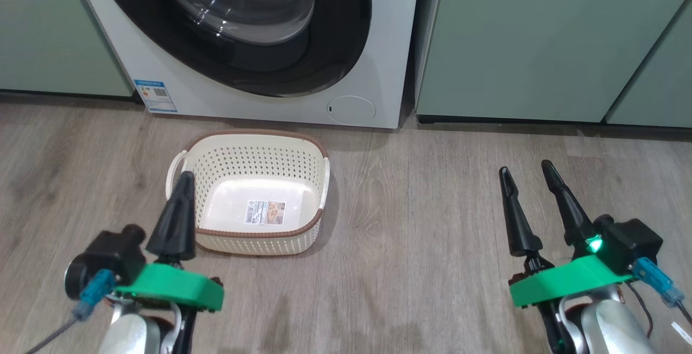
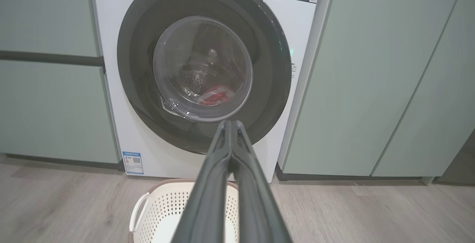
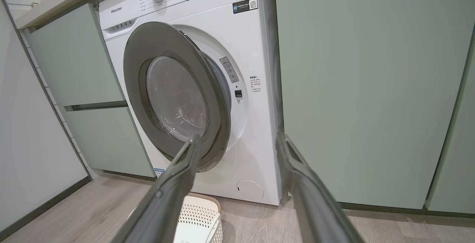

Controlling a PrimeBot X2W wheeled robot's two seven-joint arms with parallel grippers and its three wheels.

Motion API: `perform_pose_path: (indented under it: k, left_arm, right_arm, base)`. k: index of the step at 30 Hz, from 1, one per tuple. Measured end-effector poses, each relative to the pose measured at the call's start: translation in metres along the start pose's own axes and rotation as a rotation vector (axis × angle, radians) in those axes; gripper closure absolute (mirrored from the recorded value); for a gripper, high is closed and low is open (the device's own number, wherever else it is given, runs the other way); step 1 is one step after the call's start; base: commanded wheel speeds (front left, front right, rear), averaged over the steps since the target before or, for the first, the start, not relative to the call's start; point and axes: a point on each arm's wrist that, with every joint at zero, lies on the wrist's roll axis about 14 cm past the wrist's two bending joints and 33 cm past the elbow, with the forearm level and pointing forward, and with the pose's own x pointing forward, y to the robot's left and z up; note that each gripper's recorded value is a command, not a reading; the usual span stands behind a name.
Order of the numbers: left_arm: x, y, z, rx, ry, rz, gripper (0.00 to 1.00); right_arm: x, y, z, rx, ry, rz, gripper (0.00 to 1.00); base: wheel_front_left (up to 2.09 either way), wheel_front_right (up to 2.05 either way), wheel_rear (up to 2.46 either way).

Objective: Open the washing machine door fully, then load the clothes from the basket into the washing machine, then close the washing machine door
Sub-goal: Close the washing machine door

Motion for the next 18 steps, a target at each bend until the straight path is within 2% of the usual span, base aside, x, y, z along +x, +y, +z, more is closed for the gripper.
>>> perform_pose_path:
  k: [5, 6, 7, 8, 9, 18]
  left_arm:
    - [-0.001, -0.005, 0.003, 0.024, -0.014, -0.016, 1.0]
    - [-0.002, -0.008, 0.001, 0.038, -0.008, -0.033, 0.91]
    - [-0.003, -0.011, -0.001, 0.049, 0.0, -0.047, 0.6]
    - [-0.004, -0.013, -0.003, 0.052, 0.007, -0.054, 0.24]
    - [-0.006, -0.014, -0.006, 0.051, 0.014, -0.056, 0.0]
    - [-0.009, -0.025, -0.01, 0.077, 0.028, -0.102, 0.0]
  right_arm:
    - [-0.001, 0.001, 0.001, 0.0, -0.002, 0.001, 0.0]
    - [-0.001, 0.001, 0.001, -0.001, -0.003, 0.002, 0.0]
    - [-0.002, 0.001, 0.002, -0.001, -0.004, 0.003, 0.0]
    - [-0.002, 0.002, 0.002, -0.001, -0.005, 0.003, 0.0]
    - [-0.003, 0.001, 0.003, -0.001, -0.006, 0.002, 0.0]
    - [-0.005, -0.001, 0.005, -0.004, -0.013, -0.007, 0.0]
  base:
    - [0.0, 0.0, 0.0]
    - [0.0, 0.0, 0.0]
    - [0.0, 0.0, 0.0]
    - [0.0, 0.0, 0.0]
    - [0.0, 0.0, 0.0]
    - [0.0, 0.0, 0.0]
